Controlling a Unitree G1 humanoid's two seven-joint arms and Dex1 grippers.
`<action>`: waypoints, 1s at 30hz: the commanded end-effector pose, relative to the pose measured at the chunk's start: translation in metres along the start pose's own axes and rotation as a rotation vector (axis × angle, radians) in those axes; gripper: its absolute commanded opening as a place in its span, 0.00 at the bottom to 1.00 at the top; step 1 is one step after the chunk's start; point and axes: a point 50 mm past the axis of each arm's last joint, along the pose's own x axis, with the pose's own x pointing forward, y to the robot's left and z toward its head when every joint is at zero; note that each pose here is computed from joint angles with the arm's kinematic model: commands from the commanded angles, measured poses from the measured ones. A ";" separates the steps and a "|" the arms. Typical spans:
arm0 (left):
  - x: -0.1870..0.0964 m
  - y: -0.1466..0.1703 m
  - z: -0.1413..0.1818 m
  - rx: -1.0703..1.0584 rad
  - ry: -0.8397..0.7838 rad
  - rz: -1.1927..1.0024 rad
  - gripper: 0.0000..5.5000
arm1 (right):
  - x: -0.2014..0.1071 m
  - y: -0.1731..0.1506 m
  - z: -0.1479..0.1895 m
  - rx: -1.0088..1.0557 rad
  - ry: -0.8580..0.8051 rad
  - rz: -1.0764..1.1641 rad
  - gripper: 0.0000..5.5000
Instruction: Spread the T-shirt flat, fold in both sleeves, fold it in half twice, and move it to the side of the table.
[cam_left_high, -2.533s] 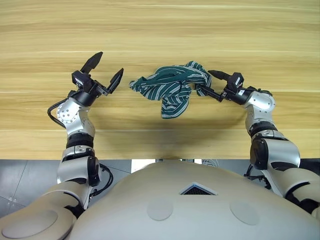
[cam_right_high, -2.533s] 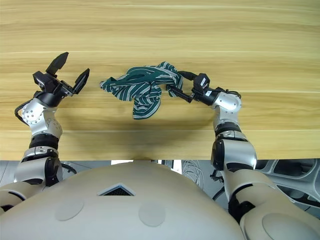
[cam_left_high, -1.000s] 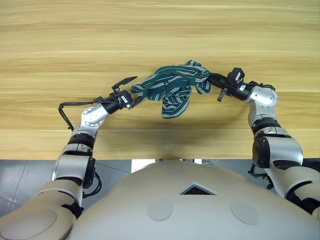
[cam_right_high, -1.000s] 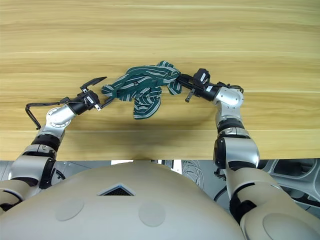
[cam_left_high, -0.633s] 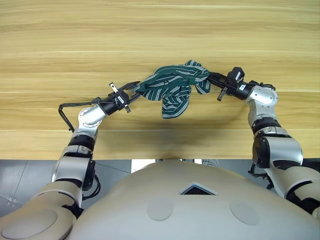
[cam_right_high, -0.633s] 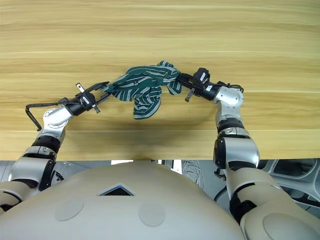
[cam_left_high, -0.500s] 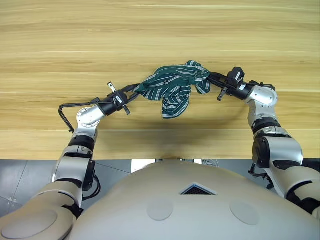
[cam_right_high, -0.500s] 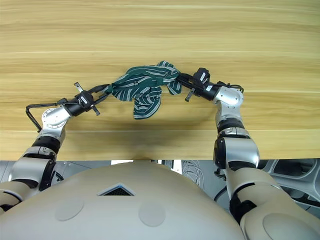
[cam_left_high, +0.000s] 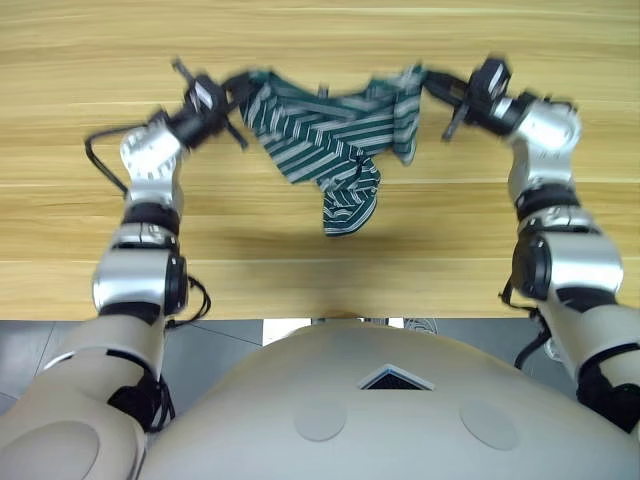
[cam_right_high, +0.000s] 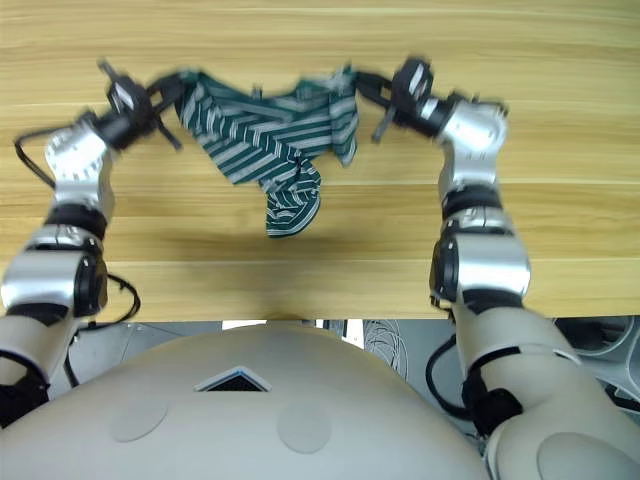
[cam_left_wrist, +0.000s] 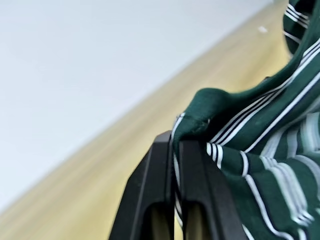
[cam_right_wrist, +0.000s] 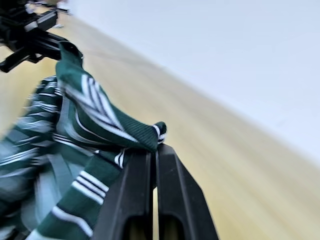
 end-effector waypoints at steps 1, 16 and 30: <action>0.040 0.080 0.096 0.134 -0.240 0.171 0.00 | 0.028 -0.077 0.109 -0.210 -0.151 -0.205 0.00; 0.073 0.062 0.133 -0.092 -0.184 0.080 0.00 | 0.047 -0.089 0.161 -0.186 -0.224 -0.326 0.00; 0.094 0.148 0.200 -0.017 -0.014 0.459 0.00 | 0.072 -0.118 0.197 -0.143 0.055 -0.619 0.00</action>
